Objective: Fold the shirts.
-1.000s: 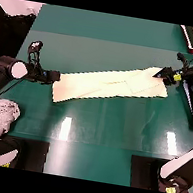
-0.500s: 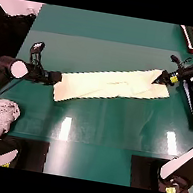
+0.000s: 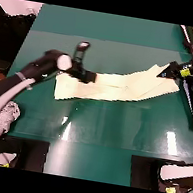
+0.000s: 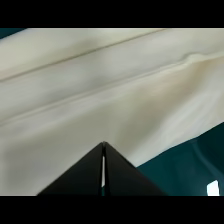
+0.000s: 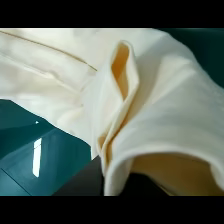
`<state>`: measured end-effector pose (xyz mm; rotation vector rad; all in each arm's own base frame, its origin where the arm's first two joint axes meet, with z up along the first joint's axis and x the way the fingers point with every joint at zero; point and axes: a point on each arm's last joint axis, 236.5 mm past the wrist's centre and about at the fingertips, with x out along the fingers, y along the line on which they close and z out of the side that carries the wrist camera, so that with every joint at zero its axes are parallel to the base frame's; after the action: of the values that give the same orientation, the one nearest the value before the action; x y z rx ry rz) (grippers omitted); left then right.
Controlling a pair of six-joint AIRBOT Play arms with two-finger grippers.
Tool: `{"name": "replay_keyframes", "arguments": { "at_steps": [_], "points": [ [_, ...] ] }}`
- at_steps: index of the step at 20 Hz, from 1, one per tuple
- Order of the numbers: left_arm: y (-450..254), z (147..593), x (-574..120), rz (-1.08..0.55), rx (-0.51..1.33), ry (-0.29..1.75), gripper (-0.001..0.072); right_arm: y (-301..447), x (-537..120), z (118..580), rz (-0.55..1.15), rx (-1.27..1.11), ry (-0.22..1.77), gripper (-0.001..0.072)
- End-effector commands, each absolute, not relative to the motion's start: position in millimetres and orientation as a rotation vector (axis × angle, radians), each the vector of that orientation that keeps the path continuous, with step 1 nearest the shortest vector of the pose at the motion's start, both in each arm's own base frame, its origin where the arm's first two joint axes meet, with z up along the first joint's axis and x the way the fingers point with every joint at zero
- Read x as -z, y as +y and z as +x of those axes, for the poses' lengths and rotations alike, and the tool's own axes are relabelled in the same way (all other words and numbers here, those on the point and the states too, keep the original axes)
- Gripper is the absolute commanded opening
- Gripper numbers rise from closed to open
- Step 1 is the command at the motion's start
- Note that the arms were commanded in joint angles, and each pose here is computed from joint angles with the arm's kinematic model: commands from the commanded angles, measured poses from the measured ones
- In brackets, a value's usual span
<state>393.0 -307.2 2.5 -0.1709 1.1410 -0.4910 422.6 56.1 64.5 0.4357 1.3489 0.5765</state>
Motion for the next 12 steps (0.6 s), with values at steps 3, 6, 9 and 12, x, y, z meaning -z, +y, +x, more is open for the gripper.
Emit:
{"name": "replay_keyframes", "arguments": {
  "at_steps": [3, 6, 9, 12],
  "points": [
    [-402.5, 394.9, 42.1, -0.118, 0.657, 1.189, 0.0027, 97.3, -127.3, 407.9, 0.377, -0.568, 1.176, 0.0024],
    [-405.6, 395.6, 51.7, -0.117, 0.658, 1.215, 0.0027, 127.6, -144.1, 396.2, 0.332, -0.622, 1.151, 0.0023],
    [-397.8, 396.1, 50.1, -0.096, 0.663, 1.229, 0.0027, 155.7, -147.9, 390.8, 0.313, -0.663, 1.147, 0.0023],
    [-372.1, 408.5, 31.7, -0.092, 0.647, 1.254, 0.0027, 186.1, -152.4, 391.3, 0.302, -0.696, 1.116, 0.0023]
  ]
}}
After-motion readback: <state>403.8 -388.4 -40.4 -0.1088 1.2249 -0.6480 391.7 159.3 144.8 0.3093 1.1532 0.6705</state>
